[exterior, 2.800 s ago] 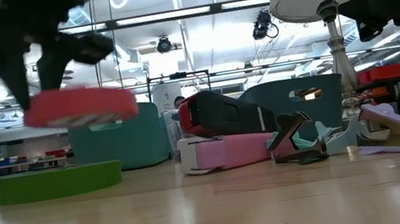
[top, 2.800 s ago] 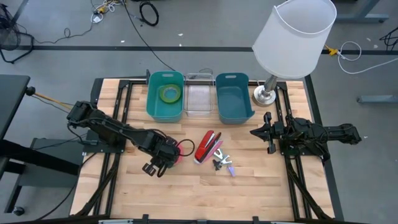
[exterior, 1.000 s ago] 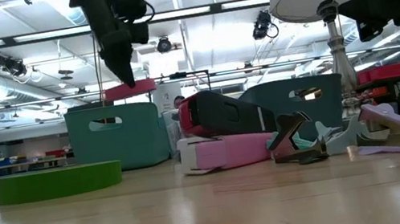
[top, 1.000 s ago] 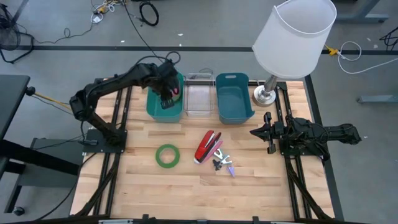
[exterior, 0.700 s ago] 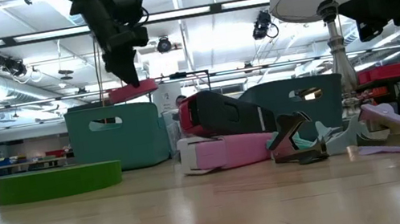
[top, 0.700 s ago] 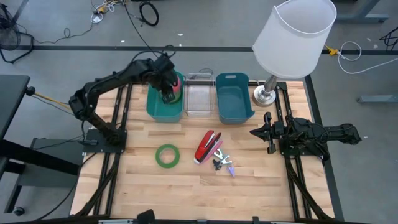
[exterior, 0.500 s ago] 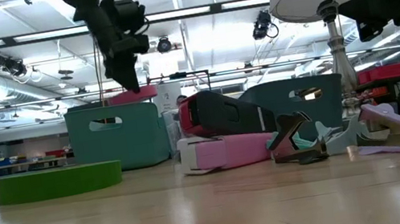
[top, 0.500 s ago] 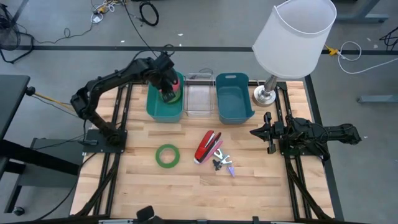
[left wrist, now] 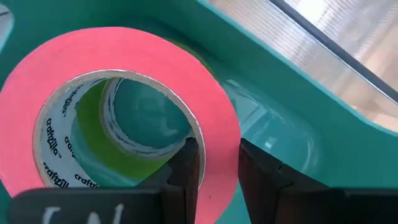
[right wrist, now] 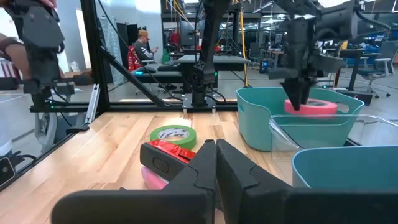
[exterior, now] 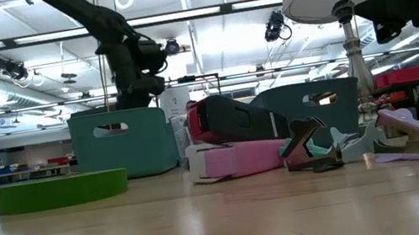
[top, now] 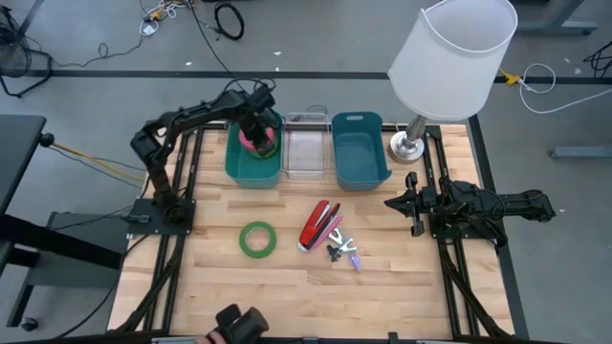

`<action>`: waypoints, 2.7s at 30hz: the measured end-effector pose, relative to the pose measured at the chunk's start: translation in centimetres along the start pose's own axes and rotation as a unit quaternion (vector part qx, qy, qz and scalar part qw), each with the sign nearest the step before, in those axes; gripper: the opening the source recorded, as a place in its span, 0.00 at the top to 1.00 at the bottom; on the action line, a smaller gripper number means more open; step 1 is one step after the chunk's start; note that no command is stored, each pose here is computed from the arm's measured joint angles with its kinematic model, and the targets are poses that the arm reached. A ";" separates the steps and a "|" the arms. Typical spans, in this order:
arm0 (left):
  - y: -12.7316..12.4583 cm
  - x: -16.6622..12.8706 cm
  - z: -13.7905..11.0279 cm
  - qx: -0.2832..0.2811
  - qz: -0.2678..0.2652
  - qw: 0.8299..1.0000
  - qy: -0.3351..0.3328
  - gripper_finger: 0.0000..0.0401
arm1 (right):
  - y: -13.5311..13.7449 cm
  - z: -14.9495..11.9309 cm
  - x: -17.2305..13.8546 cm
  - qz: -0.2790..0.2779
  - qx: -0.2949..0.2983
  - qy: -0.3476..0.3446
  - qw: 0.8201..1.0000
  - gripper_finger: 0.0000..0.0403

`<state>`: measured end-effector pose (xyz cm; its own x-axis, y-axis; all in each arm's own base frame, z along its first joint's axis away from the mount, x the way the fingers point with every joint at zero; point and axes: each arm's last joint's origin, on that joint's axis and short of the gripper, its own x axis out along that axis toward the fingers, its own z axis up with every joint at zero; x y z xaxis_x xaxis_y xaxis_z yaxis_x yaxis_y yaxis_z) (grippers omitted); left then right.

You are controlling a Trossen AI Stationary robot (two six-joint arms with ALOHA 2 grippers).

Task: Pick and place Stapler, Stapler remover, tape
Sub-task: Put the pink tape into the green bin, then put the green tape into the green bin

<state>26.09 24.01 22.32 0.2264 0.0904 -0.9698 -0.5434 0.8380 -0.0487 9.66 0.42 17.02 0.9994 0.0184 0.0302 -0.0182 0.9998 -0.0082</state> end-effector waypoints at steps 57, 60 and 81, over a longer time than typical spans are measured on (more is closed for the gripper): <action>-5.1 -6.0 2.2 0.046 -0.009 0.999 -0.004 0.43 | 0.0 0.0 0.0 0.000 0.000 0.000 1.000 0.96; -6.2 -6.9 2.0 0.062 -0.012 0.998 -0.016 0.43 | 0.0 0.0 0.0 0.000 0.000 0.000 1.000 0.96; -15.6 -7.7 0.1 0.233 -0.046 0.971 -0.010 0.43 | 0.0 0.0 0.0 0.000 0.000 0.000 1.000 0.96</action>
<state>32.89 10.25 30.53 0.2755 0.0096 -0.9613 -0.0956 0.9953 -0.0175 9.66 0.42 17.02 0.9994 0.0182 0.0303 -0.0180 0.9998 -0.0082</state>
